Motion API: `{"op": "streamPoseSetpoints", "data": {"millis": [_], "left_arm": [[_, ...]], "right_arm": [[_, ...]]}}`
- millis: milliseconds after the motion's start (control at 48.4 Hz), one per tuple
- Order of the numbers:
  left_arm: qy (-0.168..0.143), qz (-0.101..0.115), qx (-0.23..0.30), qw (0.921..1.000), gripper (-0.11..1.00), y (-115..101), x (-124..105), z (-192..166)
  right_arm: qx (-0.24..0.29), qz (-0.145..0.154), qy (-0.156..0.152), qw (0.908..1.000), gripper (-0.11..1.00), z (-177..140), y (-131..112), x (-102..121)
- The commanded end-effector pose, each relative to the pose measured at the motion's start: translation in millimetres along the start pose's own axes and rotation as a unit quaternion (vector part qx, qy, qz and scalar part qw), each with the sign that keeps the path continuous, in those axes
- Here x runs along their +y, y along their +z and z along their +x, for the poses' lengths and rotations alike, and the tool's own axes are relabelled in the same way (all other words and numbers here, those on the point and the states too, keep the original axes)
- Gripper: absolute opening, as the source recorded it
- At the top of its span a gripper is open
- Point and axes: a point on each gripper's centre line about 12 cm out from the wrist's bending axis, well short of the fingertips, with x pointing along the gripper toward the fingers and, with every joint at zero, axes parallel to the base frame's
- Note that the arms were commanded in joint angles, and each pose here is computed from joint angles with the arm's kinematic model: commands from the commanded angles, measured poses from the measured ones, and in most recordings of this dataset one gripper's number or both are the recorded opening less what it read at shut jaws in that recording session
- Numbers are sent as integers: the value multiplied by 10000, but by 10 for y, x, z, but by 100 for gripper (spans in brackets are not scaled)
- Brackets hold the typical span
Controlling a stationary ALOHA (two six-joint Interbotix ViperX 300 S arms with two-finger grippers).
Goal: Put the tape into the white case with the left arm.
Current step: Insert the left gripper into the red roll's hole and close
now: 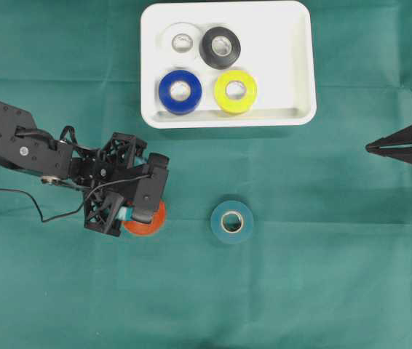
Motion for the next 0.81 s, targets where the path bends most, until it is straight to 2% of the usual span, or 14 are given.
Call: {"op": "streamPoseSetpoints", "data": {"millis": [0, 62, 351, 579, 785], "left_arm": [[34, -19, -150, 9999, 35, 88, 28, -45], [33, -19, -143, 9999, 24, 85, 28, -41], [39, -42, -196, 9998, 25, 117, 31, -104], [46, -19, -450, 9990, 25, 334, 35, -437], [39, 17, -428, 9991, 25, 457, 53, -662]], "right_arm": [[-54, 8, 1, 10000, -9, 9, 44, -1], [-61, 3, -6, 10000, -9, 9, 46, -3], [-54, 0, 1, 10000, -9, 9, 44, -1], [-61, 3, -7, 10000, -9, 8, 46, -3], [-54, 0, 1, 10000, -9, 9, 44, -1]]}}
